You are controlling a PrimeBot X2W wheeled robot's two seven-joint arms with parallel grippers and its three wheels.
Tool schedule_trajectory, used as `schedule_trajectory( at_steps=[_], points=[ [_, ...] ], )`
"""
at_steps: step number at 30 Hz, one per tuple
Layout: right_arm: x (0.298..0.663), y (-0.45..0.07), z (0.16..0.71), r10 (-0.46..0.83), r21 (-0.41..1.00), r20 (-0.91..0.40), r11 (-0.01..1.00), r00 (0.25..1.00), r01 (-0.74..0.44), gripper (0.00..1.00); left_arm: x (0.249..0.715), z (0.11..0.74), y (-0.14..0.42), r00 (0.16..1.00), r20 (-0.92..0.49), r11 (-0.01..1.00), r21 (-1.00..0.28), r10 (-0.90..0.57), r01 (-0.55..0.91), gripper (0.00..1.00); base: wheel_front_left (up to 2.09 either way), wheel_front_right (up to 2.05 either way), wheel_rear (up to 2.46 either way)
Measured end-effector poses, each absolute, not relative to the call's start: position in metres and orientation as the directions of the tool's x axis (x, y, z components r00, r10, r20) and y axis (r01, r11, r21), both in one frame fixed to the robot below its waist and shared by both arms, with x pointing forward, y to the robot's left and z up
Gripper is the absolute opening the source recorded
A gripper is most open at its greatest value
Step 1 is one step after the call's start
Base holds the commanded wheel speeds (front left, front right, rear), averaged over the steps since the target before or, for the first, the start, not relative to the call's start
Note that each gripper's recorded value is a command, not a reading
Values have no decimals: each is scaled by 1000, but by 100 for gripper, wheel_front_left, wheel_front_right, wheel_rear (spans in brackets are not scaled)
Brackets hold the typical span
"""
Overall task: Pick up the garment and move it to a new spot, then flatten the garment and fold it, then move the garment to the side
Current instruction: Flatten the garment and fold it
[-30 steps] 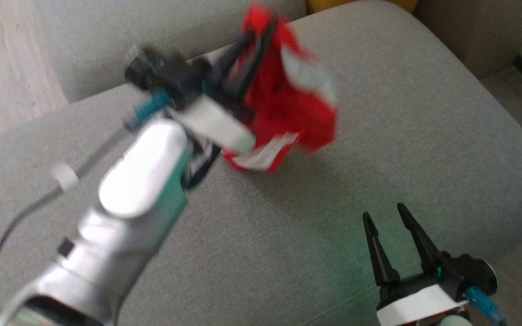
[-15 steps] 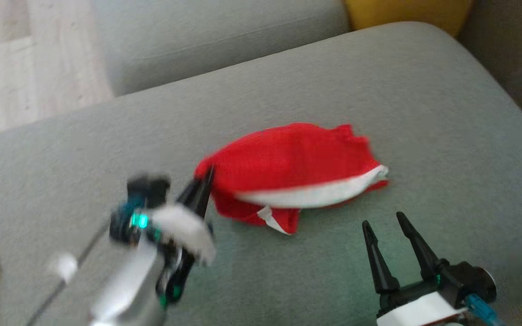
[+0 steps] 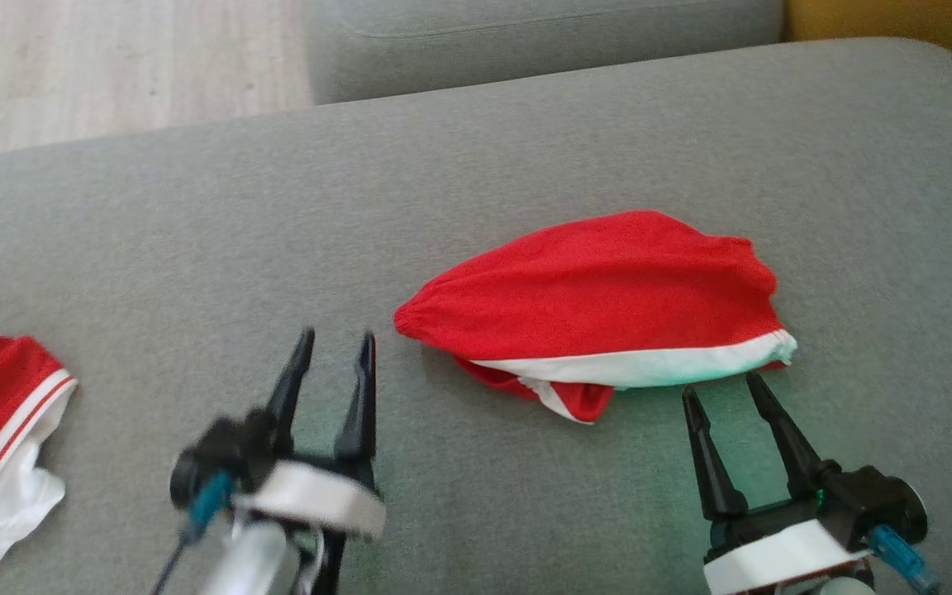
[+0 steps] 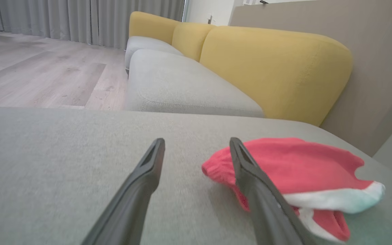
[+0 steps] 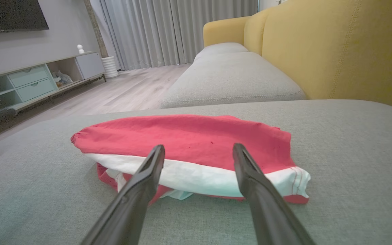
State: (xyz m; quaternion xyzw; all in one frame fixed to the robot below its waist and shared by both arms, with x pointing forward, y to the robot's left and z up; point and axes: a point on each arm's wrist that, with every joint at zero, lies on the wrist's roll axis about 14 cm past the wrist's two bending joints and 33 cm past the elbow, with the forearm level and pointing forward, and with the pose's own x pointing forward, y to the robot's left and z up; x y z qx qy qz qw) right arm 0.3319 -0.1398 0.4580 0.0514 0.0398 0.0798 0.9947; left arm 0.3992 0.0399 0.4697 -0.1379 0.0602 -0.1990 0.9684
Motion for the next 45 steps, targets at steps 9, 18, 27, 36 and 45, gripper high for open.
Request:
schedule_trajectory(
  at_steps=[9,18,27,36,45],
  points=[
    [337,-131,456,199,79,-77,978,977,-193,100,350,450,37,889,-102,885,-191,-447,424,100,0,0,0],
    [341,-176,406,69,81,-239,995,969,-51,100,349,489,53,933,21,925,-121,-360,360,100,0,0,0],
    [369,-204,382,-43,148,-321,984,946,95,100,335,499,99,983,48,977,-114,-176,180,100,0,0,0],
    [390,-185,373,3,143,-359,988,933,52,0,324,497,119,994,37,987,-120,-100,103,100,0,0,0],
    [418,-134,446,140,258,-120,961,983,-105,0,312,504,127,996,64,990,-119,-64,71,100,0,0,0]
  ],
)
